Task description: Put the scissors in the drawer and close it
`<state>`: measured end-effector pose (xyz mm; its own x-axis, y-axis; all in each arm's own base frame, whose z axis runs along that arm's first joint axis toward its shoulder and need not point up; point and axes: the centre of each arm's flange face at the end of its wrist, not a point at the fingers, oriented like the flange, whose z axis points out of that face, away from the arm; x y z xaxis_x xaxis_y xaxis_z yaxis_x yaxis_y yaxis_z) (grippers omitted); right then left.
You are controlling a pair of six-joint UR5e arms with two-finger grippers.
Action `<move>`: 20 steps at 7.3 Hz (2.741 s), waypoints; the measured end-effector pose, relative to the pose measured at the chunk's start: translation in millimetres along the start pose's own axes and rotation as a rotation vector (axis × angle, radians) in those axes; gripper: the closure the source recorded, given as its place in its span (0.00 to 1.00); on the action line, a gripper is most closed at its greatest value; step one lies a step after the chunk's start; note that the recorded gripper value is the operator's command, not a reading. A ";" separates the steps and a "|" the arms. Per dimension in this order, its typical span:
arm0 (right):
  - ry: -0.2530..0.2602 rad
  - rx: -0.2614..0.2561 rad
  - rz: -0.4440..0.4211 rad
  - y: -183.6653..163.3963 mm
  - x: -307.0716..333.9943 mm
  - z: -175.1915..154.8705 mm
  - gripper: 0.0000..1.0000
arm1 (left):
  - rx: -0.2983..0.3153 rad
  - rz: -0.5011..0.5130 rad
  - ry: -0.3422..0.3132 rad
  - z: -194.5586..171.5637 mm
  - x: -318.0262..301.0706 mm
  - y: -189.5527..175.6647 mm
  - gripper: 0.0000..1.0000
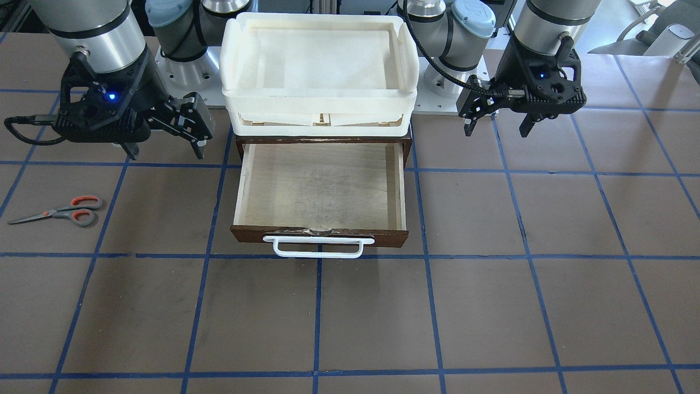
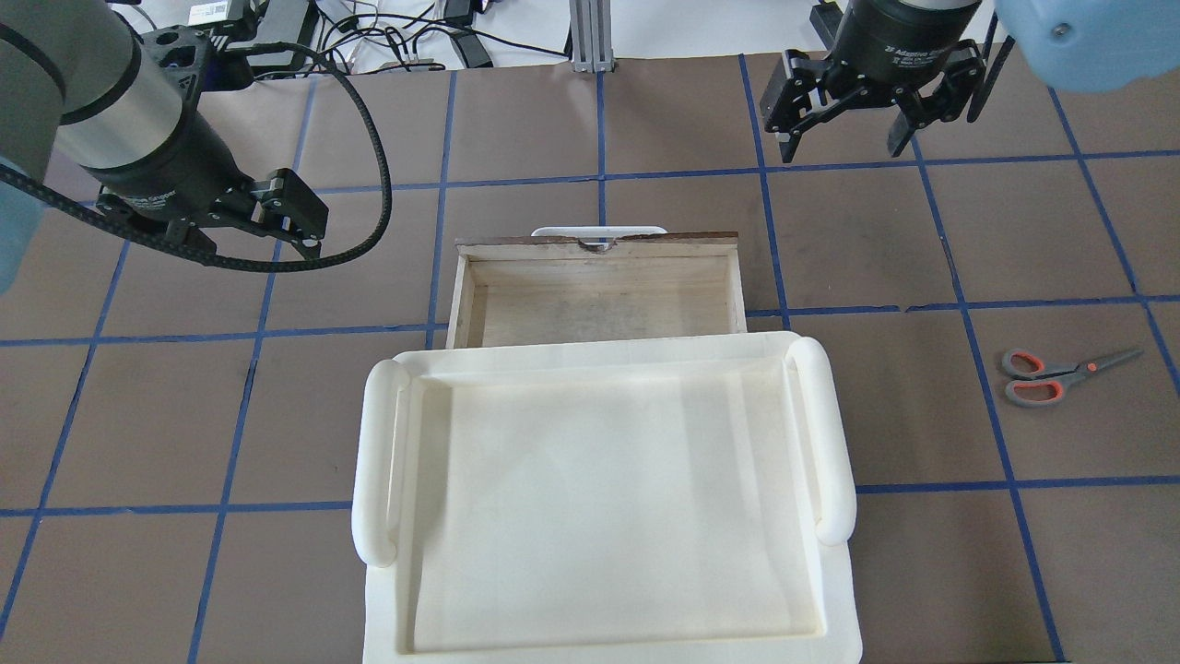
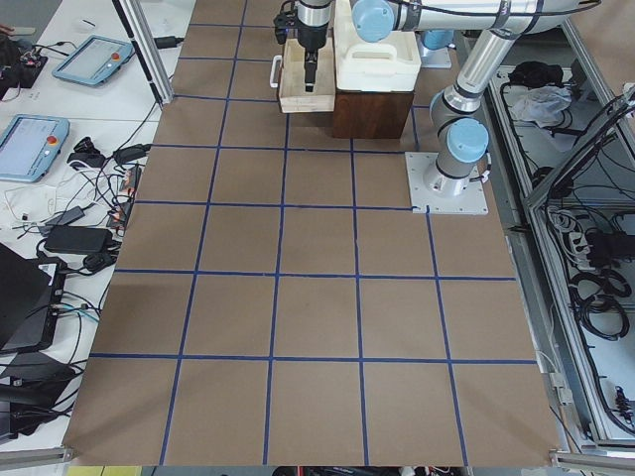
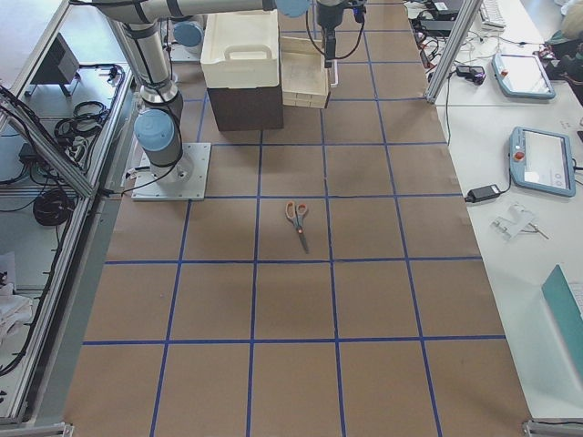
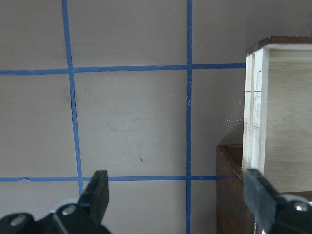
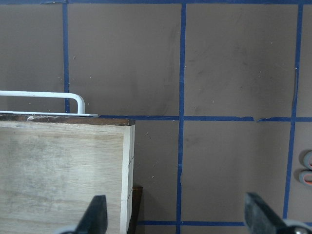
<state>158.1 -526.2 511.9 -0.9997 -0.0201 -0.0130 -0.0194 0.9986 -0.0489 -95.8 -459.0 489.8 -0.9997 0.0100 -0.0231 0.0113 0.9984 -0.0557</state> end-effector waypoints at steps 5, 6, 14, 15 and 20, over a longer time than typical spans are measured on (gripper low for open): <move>0.007 -0.008 0.002 -0.4 1.6 2.4 0.00 | -0.005 0.000 0.001 2.4 0.2 1.0 0.00; 0.008 -0.011 -0.022 -1.1 4.2 3.7 0.00 | -0.004 0.000 -0.002 2.1 -0.1 1.4 0.00; -0.114 -0.174 -0.750 37.1 178.3 105.0 0.00 | -0.004 0.000 -0.005 1.7 -0.3 1.7 0.00; -0.131 -0.167 -0.851 46.5 220.3 128.8 0.00 | -0.004 0.000 -0.004 1.7 -0.3 1.7 0.00; -0.123 -0.122 -1.486 85.7 368.2 220.4 0.00 | -0.003 0.000 -0.005 1.3 -0.4 1.9 0.00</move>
<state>-208.7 -458.8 282.7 -0.0596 -0.9922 -0.1095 -0.9981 0.0612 -0.0112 -95.3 -457.1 488.4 -0.9996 0.0098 -0.0282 0.0113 0.9985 -0.0528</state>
